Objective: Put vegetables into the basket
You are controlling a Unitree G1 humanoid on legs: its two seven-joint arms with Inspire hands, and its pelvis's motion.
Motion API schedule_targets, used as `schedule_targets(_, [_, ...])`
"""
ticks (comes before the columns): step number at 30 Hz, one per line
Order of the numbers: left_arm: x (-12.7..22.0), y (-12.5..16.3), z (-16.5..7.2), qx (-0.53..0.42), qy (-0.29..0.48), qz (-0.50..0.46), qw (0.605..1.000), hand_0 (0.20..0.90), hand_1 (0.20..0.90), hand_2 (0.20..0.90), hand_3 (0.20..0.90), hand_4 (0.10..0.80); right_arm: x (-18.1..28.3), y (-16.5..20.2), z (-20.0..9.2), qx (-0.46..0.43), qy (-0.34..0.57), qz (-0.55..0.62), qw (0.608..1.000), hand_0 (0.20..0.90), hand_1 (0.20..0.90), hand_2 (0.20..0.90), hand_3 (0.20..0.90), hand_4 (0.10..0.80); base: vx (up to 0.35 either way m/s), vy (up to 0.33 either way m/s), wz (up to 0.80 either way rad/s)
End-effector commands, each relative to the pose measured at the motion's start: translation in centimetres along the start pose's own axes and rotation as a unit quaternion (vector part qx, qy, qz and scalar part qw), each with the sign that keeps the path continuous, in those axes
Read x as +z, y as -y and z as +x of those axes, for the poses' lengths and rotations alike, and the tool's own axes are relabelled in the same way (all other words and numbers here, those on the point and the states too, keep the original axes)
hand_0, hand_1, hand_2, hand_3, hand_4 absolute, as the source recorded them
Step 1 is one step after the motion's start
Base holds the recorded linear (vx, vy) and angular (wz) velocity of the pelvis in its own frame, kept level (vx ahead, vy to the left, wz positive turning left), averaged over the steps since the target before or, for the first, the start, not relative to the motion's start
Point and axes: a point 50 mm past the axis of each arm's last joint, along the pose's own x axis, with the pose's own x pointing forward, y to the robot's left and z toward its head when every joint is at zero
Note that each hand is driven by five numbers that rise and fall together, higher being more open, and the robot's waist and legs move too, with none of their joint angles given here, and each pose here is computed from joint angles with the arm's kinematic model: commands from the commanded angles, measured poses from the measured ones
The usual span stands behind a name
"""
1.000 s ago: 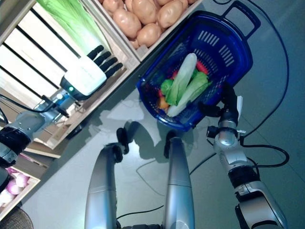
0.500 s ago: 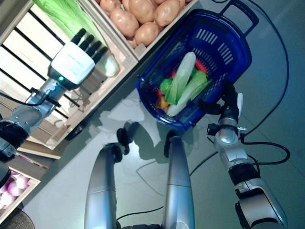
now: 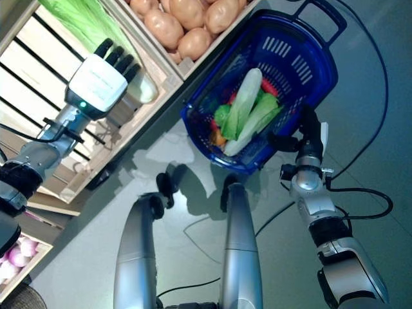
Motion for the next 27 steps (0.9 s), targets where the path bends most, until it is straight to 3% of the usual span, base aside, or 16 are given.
schedule_targets(1, [-4.5,-2.5,2.2,0.059,-0.092,0.025,0.994,0.300,0.300,0.300,0.300,0.400,3.7,1.0,1.0,-0.011,0.070,0.023,0.997,0.900,0.900,0.900,0.900,0.800,0.000,0.000,0.00])
schedule_targets(12, [-4.6,-2.5,2.2,0.065,-0.091,0.020,0.994,0.300,0.300,0.300,0.300,0.400,3.8,1.1,0.9,-0.015,0.073,0.027,0.997,0.900,0.900,0.900,0.900,0.800,-0.002,-0.001,-0.01])
schedule_targets(22, [-4.6,-5.0,1.6,0.234,-0.099,-0.039,0.966,0.300,0.300,0.300,0.300,0.400,2.2,0.6,-0.1,-0.009,0.060,0.040,0.997,0.900,0.900,0.900,0.900,0.800,0.007,-0.021,0.00])
schedule_targets(27, [-4.6,-5.2,0.5,0.268,-0.115,-0.061,0.954,0.300,0.300,0.300,0.300,0.400,0.9,0.2,-0.8,-0.017,0.043,0.039,0.998,0.900,0.900,0.900,0.900,0.800,0.014,-0.028,0.00])
